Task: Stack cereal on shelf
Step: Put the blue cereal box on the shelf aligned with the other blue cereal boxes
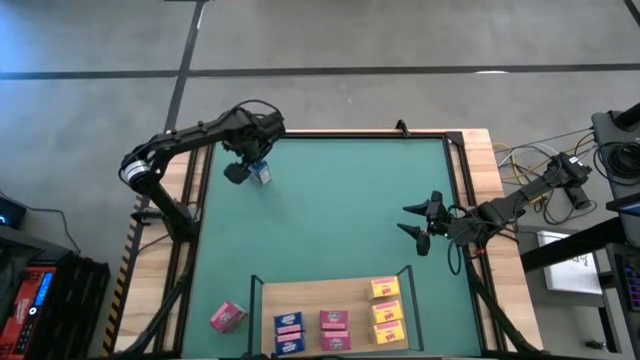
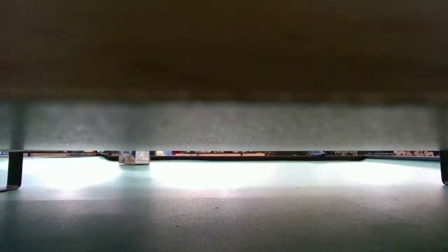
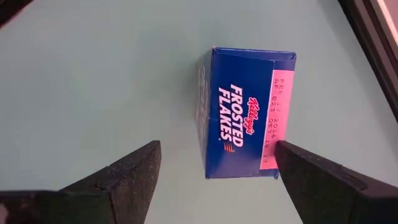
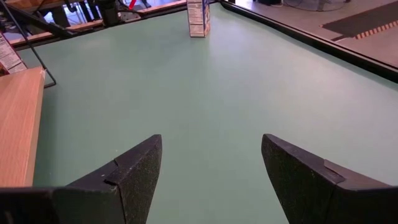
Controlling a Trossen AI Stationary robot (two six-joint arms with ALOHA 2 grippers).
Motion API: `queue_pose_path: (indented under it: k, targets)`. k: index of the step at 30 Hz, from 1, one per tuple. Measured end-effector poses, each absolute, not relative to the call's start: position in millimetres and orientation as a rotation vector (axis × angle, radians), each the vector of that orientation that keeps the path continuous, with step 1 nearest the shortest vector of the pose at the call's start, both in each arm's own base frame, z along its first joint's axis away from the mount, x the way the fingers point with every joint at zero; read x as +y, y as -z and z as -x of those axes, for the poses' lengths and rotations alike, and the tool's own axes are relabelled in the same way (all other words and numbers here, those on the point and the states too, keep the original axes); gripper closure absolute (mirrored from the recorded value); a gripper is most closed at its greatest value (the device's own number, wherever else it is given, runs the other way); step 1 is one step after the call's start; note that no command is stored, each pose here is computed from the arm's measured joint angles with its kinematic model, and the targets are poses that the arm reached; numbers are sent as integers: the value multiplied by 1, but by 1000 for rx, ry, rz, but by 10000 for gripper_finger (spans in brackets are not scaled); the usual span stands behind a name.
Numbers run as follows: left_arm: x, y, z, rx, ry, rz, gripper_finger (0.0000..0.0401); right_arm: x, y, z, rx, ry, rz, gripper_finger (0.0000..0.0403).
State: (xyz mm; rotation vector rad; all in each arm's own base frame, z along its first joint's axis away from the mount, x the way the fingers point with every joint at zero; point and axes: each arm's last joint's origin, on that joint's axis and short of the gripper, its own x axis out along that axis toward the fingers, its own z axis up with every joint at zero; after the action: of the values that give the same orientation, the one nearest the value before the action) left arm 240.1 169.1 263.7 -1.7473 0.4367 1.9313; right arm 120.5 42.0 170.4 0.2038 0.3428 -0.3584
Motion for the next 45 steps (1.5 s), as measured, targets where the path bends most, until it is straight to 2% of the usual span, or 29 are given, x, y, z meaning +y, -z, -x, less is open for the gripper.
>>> queue_pose_path:
  k: [16, 21, 37, 45]
  targets:
    - [172, -266, -239, 411, -1925, 1729, 103, 42, -170, -121, 343, 358, -204, 138]
    - [172, -265, -239, 474, -1886, 1666, 104, 42, -170, -120, 343, 358, -204, 138]
    - [174, -251, -238, 529, -1808, 1669, 104, 42, -170, -120, 343, 358, -204, 138]
    - [174, -250, -236, 502, -1825, 1654, 104, 42, -170, -120, 342, 358, -204, 138]
